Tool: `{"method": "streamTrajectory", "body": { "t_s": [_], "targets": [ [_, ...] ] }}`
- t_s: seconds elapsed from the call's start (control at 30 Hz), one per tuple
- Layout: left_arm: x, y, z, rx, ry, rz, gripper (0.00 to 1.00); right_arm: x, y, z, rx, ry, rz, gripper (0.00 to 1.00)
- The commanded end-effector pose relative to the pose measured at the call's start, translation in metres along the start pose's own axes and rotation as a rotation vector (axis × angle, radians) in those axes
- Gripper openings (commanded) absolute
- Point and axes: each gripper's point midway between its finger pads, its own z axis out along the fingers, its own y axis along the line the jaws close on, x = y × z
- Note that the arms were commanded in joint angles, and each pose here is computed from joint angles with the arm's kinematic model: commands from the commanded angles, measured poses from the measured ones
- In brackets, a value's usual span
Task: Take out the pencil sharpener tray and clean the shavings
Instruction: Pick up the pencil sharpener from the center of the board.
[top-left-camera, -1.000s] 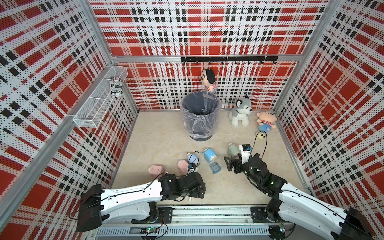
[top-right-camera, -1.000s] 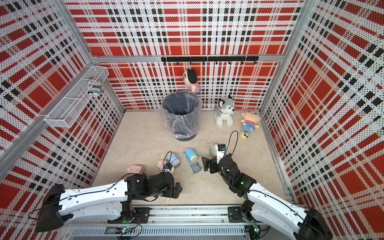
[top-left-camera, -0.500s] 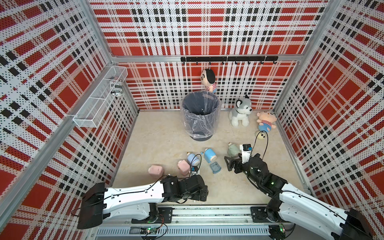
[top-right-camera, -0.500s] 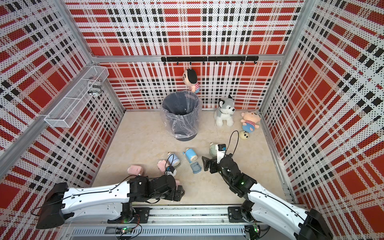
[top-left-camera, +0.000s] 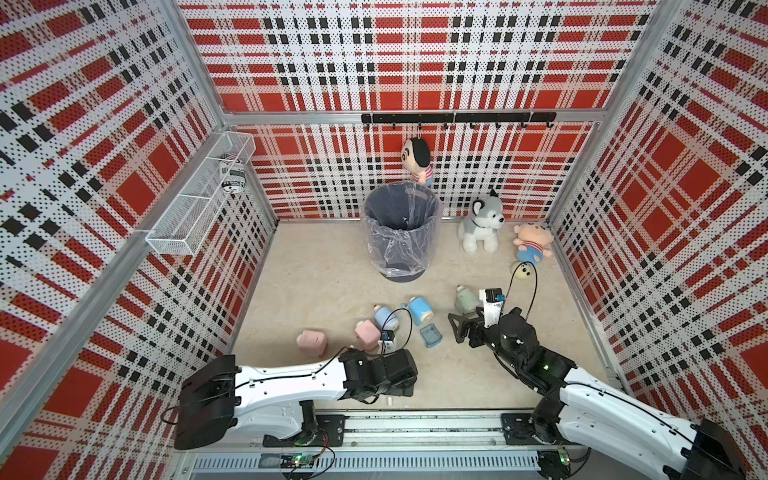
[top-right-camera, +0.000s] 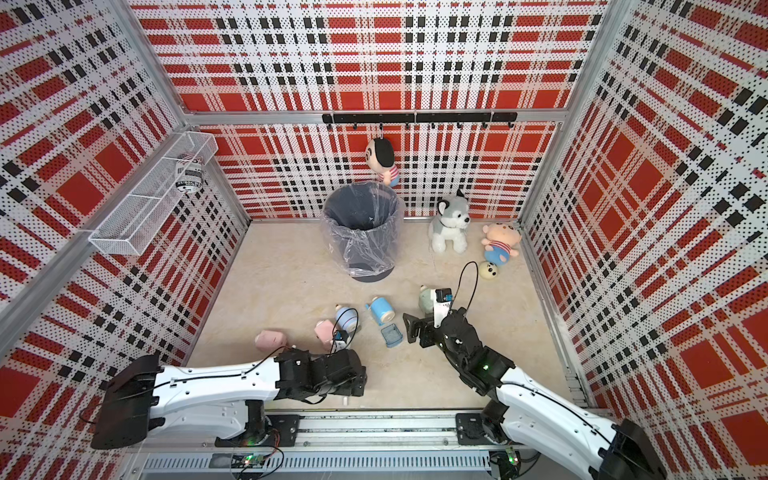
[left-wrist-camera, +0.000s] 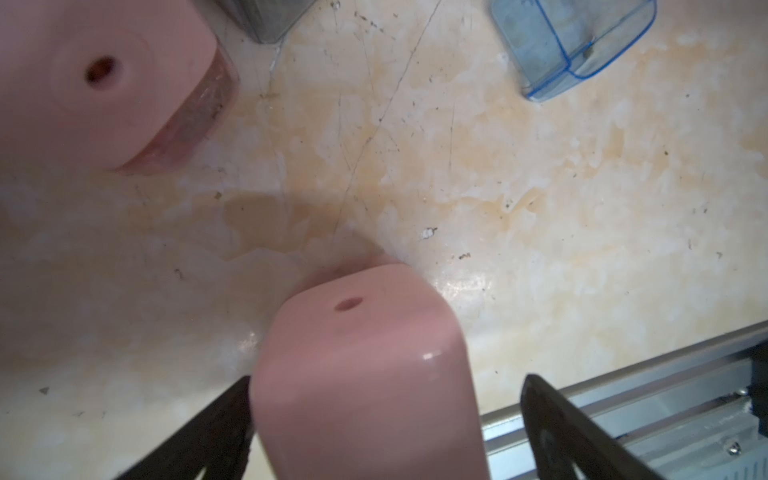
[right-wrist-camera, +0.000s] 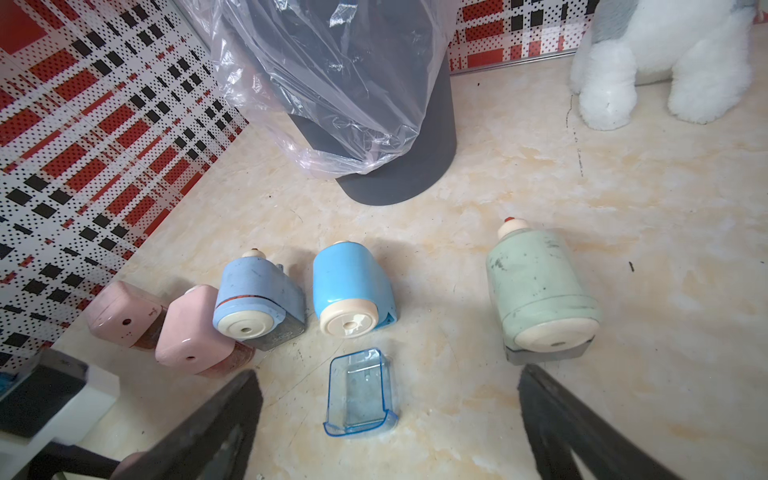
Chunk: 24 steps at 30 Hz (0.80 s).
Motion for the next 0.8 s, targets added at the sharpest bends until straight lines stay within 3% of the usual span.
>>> {"method": "streamTrajectory", "body": {
  "t_s": [0.0,0.1,0.3,0.47,0.77],
  "targets": [
    [-0.005,0.0,-0.002,-0.041,-0.018,0.009,0.89,-0.001,0.0,-0.003,-0.008,-0.014,0.006,1.0],
    [-0.002,0.004,-0.001,-0.061,-0.005,0.017,0.75,-0.003,0.0,-0.005,-0.012,-0.02,0.007,1.0],
    [0.003,0.005,-0.005,-0.08,0.018,0.056,0.69,-0.003,0.0,-0.005,-0.014,-0.022,0.008,1.0],
    [-0.001,0.009,-0.007,-0.098,0.012,0.109,0.52,-0.002,0.001,-0.004,-0.015,-0.017,0.007,1.0],
    [-0.026,-0.002,-0.019,-0.02,-0.038,0.188,0.5,0.006,0.008,-0.002,-0.075,-0.018,-0.039,1.0]
  ]
}}
